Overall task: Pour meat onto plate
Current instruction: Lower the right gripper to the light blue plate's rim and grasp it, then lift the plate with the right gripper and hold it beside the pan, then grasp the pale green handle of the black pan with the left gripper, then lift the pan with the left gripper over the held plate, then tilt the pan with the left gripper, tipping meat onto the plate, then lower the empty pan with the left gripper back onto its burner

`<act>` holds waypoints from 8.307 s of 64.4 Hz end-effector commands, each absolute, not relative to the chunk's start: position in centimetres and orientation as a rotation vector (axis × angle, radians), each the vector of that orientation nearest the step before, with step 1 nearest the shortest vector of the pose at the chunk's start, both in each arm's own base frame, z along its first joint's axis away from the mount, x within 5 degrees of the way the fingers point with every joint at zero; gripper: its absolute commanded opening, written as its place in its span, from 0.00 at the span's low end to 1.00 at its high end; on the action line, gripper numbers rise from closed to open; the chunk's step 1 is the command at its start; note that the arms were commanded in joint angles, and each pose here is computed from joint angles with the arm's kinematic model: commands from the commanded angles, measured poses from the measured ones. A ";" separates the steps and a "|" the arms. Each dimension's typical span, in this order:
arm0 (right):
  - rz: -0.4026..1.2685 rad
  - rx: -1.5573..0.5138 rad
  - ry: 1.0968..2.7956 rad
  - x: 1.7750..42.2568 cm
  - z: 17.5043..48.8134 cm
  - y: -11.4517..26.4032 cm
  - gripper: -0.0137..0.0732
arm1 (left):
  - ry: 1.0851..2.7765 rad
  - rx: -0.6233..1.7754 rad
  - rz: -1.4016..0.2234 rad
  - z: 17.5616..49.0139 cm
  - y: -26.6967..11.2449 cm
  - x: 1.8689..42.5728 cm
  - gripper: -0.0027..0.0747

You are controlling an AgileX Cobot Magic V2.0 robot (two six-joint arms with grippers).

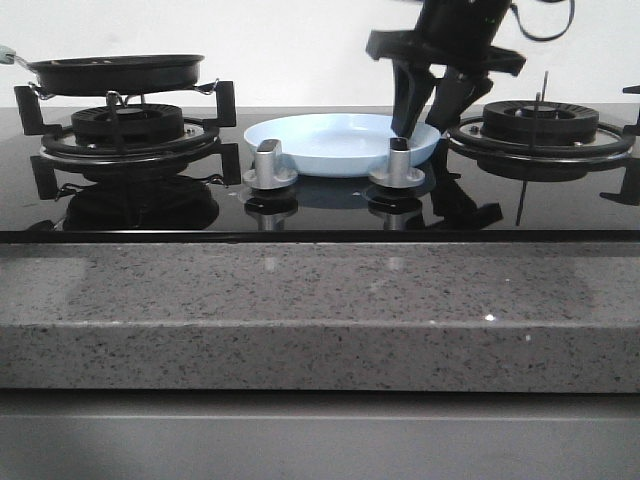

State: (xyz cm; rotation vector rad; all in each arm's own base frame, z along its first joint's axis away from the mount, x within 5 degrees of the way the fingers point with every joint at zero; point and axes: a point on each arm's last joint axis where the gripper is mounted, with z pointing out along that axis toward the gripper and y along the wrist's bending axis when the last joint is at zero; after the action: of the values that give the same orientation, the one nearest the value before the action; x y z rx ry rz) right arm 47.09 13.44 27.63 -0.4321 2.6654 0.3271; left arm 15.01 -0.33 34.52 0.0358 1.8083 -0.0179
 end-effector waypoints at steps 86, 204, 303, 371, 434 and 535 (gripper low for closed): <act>0.475 -0.434 2.504 39.0 40.6 11.7 0.09 | 1.685 0.013 -0.028 36.6 -0.3 15.1 0.51; 0.516 -0.313 2.397 32.3 33.8 12.4 0.09 | 1.975 -0.579 -0.943 34.7 5.9 35.3 0.51; 0.516 -0.313 2.397 32.3 33.8 12.4 0.09 | 1.901 -0.633 -1.193 31.4 6.8 40.9 0.15; 0.516 -0.313 2.397 32.3 33.8 12.4 0.09 | 1.749 -0.108 -1.227 42.0 -0.8 34.5 0.01; 0.516 -0.313 2.397 32.3 33.8 12.4 0.09 | 1.564 0.760 -0.399 48.2 -17.1 24.1 0.01; 0.516 -0.313 2.397 32.3 33.8 12.4 0.09 | 1.727 -0.068 -0.741 47.1 -3.8 31.1 0.01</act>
State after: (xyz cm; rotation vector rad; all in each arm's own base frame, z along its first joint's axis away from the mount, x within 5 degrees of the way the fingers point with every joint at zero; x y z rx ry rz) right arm 32.59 12.53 31.25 -0.3363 2.5077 0.4878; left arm 30.55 -6.02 45.39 0.0635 1.8545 -0.5620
